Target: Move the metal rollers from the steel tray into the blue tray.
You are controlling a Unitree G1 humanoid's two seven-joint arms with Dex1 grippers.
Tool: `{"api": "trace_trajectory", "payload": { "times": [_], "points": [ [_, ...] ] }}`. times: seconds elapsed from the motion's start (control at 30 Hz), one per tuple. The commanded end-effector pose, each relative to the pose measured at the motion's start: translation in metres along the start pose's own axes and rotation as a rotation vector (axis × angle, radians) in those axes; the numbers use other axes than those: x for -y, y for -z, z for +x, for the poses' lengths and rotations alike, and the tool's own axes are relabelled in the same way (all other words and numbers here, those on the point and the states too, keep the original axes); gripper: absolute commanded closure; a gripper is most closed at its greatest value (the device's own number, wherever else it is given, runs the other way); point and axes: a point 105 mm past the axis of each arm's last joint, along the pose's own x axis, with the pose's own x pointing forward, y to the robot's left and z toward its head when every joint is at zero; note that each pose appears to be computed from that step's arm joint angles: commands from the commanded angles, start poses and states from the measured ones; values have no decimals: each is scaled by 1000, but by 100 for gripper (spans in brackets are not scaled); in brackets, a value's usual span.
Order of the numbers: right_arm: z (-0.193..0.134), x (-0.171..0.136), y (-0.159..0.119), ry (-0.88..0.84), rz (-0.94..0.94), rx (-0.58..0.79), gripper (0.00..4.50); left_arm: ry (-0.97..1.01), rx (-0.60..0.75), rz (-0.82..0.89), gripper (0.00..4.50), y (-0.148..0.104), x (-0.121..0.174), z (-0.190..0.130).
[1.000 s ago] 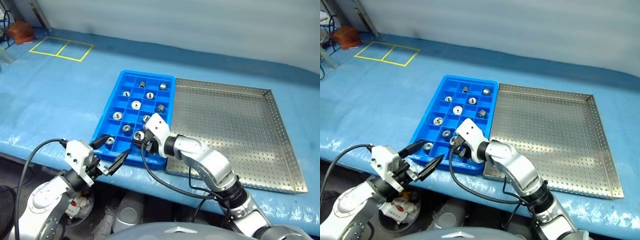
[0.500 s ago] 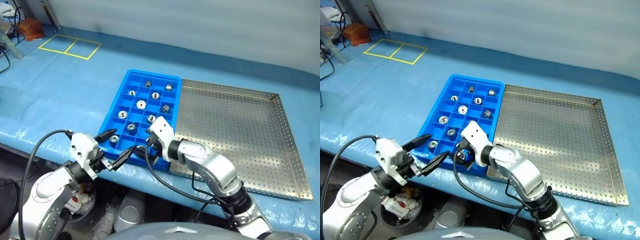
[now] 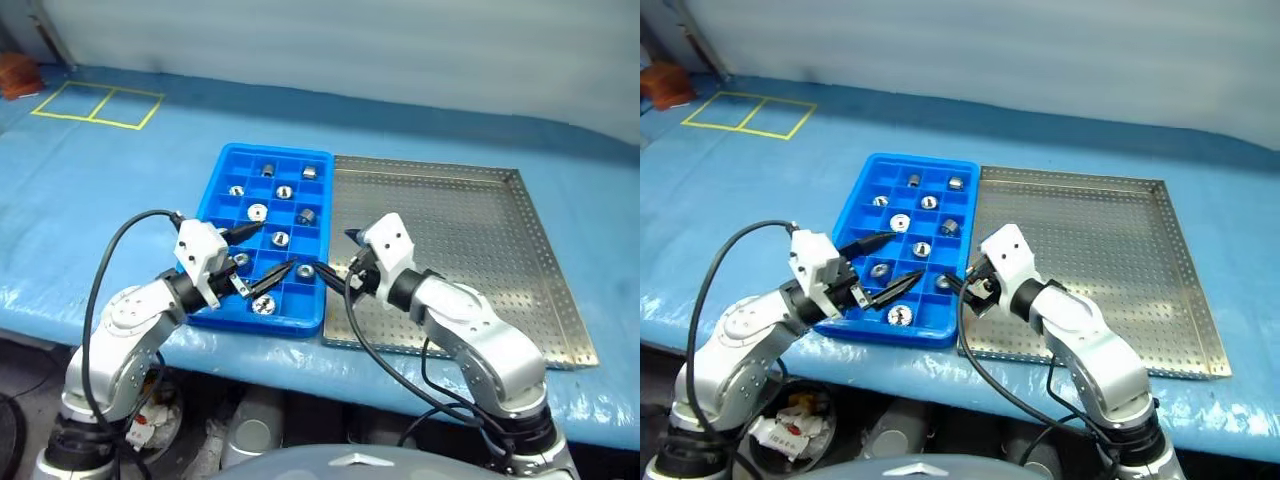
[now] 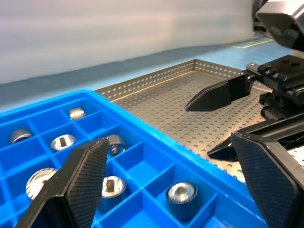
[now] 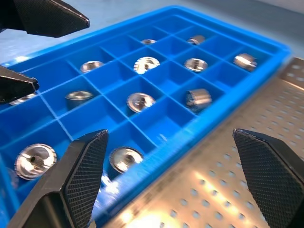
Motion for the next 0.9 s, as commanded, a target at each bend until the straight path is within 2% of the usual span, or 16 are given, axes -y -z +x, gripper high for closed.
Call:
{"api": "trace_trajectory", "payload": {
  "times": [0.03,0.23,0.43,0.57,0.9],
  "points": [
    [-18,9,-13,74,-56,58,6,30,21,52,0,-6,-2,14],
    [-43,24,6,180,-79,-17,6,75,29,73,0,-3,0,40],
    [-57,26,24,212,-49,-82,6,33,-30,74,0,12,-2,45],
    [-60,26,30,227,-31,-101,6,-49,-16,36,0,16,-3,44],
    [-52,25,31,206,-27,-99,6,-74,-28,15,0,22,4,35]
  ]
}}
